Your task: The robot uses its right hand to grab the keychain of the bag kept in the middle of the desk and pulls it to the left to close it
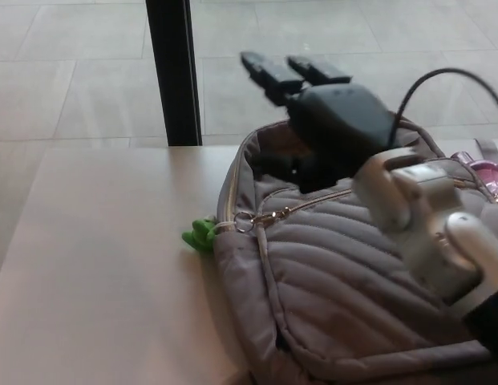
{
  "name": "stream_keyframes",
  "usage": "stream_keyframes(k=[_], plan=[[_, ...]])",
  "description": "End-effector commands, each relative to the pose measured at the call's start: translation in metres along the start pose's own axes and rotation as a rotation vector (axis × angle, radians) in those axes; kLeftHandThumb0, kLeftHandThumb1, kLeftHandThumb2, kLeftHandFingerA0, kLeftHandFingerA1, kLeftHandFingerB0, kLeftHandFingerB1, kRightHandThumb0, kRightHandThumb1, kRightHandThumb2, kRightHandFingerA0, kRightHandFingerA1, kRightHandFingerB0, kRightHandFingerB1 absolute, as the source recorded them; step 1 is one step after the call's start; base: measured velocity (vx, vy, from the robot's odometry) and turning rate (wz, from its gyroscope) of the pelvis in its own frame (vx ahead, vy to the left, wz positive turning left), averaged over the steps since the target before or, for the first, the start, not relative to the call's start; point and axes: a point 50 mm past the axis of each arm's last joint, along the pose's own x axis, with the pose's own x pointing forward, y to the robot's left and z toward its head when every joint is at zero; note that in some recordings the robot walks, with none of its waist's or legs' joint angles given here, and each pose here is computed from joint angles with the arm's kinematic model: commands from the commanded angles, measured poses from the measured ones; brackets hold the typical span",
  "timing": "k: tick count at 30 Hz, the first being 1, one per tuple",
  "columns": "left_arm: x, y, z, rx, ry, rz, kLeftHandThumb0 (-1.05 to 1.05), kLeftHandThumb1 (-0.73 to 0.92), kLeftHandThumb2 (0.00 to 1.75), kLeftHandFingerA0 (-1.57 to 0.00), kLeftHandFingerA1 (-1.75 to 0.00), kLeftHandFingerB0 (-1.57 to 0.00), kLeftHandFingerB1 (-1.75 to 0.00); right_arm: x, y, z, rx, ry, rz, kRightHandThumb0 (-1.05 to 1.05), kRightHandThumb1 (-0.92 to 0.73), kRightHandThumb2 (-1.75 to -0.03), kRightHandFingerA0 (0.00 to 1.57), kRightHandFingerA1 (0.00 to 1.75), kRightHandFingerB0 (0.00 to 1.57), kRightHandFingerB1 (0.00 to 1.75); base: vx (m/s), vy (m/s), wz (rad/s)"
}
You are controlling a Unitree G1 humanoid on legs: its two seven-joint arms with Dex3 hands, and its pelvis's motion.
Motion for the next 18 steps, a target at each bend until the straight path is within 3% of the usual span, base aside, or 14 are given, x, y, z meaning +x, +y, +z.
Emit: stream_keyframes(k=[1,2,3,4,5,6,7,10,13,14,15,17,18], plan=[[-0.006,0.004,-0.015,0.029,0.045,0.016,-0.87,0.92,0.77,-0.50,-0.68,-0.34,-0.50,-0.063,-0.113,-0.094,0.008,0.285,-0.035,-1.05,-0.79,-1.03,0.00,0.00,0.00,0.00,0.00,0.000,0.00],[-0.007,0.004,-0.016,0.030,0.043,0.012,-0.82,0.79,1.15,-0.49,-0.71,-0.29,-0.56,-0.076,-0.127,-0.109,0.026,0.347,-0.060,-1.04,-0.78,-1.02,0.00,0.00,0.00,0.00,0.00,0.000,0.00],[-0.008,0.004,-0.018,0.032,0.043,0.011,-0.81,0.79,1.16,-0.51,-0.72,-0.30,-0.57,-0.093,-0.141,-0.124,0.033,0.425,-0.091,-1.05,-0.92,-0.70,0.00,0.00,0.00,0.00,0.00,0.000,0.00],[-0.009,0.004,-0.019,0.022,0.043,0.009,-0.81,0.79,1.16,-0.51,-0.73,-0.31,-0.58,-0.115,-0.156,-0.142,0.035,0.489,-0.164,-1.05,-0.77,-1.18,0.00,0.20,0.00,0.01,0.00,0.000,0.00],[-0.009,0.004,-0.021,0.023,0.048,0.009,-0.80,0.79,1.16,-0.50,-0.72,-0.30,-0.57,-0.136,-0.167,-0.158,0.021,0.556,-0.197,-1.05,-0.77,-1.20,0.00,0.19,0.00,0.01,0.00,0.000,0.00],[-0.009,0.002,-0.025,0.030,0.069,0.019,-0.92,0.83,0.90,-0.54,-0.69,-0.31,-0.51,-0.178,-0.184,-0.187,0.004,0.716,-0.269,-1.05,-0.79,-1.21,0.00,0.20,0.00,0.05,0.00,0.000,0.00],[-0.009,0.002,-0.025,0.033,0.073,0.021,-0.87,0.92,0.76,-0.53,-0.65,-0.36,-0.50,-0.192,-0.189,-0.194,-0.014,0.765,-0.278,-1.05,-0.82,-1.25,0.00,0.18,0.00,0.04,0.00,0.000,0.00],[-0.010,0.003,-0.027,0.034,0.076,0.020,-0.89,0.92,0.76,-0.51,-0.67,-0.35,-0.51,-0.254,-0.200,-0.226,-0.002,0.930,-0.345,-1.03,-0.74,-1.18,0.00,0.23,0.03,0.12,0.00,0.000,0.00],[-0.010,0.003,-0.027,0.034,0.076,0.020,-0.89,0.92,0.76,-0.51,-0.67,-0.35,-0.51,-0.254,-0.200,-0.226,-0.002,0.926,-0.342,-1.03,-0.74,-1.18,0.00,0.23,0.03,0.12,0.00,0.000,0.00],[-0.011,0.003,-0.027,0.024,0.080,0.024,-0.88,0.92,0.77,-0.54,-0.67,-0.34,-0.48,-0.276,-0.199,-0.233,0.023,0.991,-0.377,-1.05,-0.73,-1.17,0.00,0.22,0.03,0.13,0.00,0.000,0.00],[-0.012,0.007,-0.028,0.044,0.082,0.018,-0.84,0.79,1.16,-0.50,-0.69,-0.31,-0.56,-0.341,-0.190,-0.248,0.088,1.215,-0.461,-1.05,-0.71,-1.14,0.00,0.18,0.02,0.13,0.00,0.000,0.00],[-0.013,0.009,-0.029,0.036,0.089,0.019,-0.87,0.78,1.15,-0.47,-0.68,-0.29,-0.55,-0.406,-0.174,-0.254,0.166,1.413,-0.587,-1.04,-0.71,-1.12,0.00,0.15,0.07,0.10,0.00,0.000,0.00],[-0.013,0.010,-0.028,0.032,0.086,0.019,-0.88,0.78,1.16,-0.48,-0.69,-0.30,-0.56,-0.425,-0.165,-0.253,0.195,1.463,-0.626,-0.96,-0.86,-0.76,0.00,0.00,0.00,0.30,0.00,0.000,0.00]])
